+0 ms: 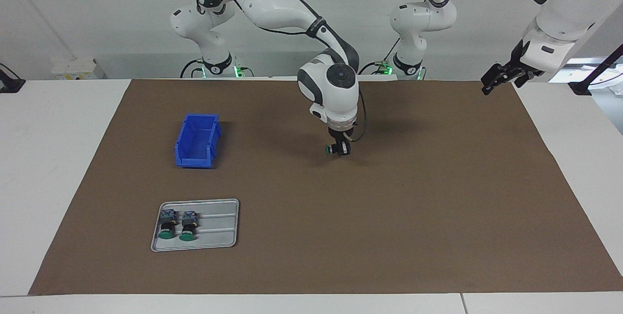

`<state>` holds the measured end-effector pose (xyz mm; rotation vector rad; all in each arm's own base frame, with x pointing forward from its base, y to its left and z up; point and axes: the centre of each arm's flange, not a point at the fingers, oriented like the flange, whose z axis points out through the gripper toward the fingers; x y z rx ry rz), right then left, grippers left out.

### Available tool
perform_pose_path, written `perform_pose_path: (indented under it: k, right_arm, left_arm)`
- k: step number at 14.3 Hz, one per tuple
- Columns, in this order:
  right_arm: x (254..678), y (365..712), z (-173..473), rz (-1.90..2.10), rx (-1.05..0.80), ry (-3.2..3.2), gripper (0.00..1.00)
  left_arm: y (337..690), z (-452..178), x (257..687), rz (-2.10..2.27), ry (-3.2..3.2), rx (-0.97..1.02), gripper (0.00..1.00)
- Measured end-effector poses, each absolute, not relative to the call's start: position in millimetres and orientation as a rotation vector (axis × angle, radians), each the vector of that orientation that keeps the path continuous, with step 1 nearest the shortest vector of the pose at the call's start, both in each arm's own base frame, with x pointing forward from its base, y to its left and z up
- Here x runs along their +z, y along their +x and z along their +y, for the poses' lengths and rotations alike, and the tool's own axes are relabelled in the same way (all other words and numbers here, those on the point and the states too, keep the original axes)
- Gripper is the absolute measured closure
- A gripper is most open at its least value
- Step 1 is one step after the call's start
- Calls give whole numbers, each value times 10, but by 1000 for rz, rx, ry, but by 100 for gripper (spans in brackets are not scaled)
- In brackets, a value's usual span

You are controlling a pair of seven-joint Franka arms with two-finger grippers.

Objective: Place and press button with both arms
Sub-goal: 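Carry the green part with the right gripper to the table center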

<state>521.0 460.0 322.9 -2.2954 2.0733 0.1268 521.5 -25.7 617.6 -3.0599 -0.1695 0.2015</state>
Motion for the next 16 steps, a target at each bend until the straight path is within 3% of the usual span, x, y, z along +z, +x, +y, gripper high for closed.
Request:
perform_pose_path:
  k: [6,8,11,12,16]
  right_arm:
    - [2943,5114,4481,2065,105,-2255,64]
    - [3005,5110,4488,2048,103,-2259,45]
    - [3133,5101,4537,1938,94,-2322,8]
    - [3209,5115,4552,1912,90,-2328,0]
    - [3966,5319,4231,1726,76,-2462,0]
  left_arm:
    - [5200,-263,6160,-147,-3061,210,0]
    - [5195,-289,6161,-120,-3062,210,0]
    - [5192,-319,6173,-104,-3066,202,0]
    - [5192,-324,6178,-102,-3068,199,0]
    - [5189,-330,6165,-99,-3069,203,0]
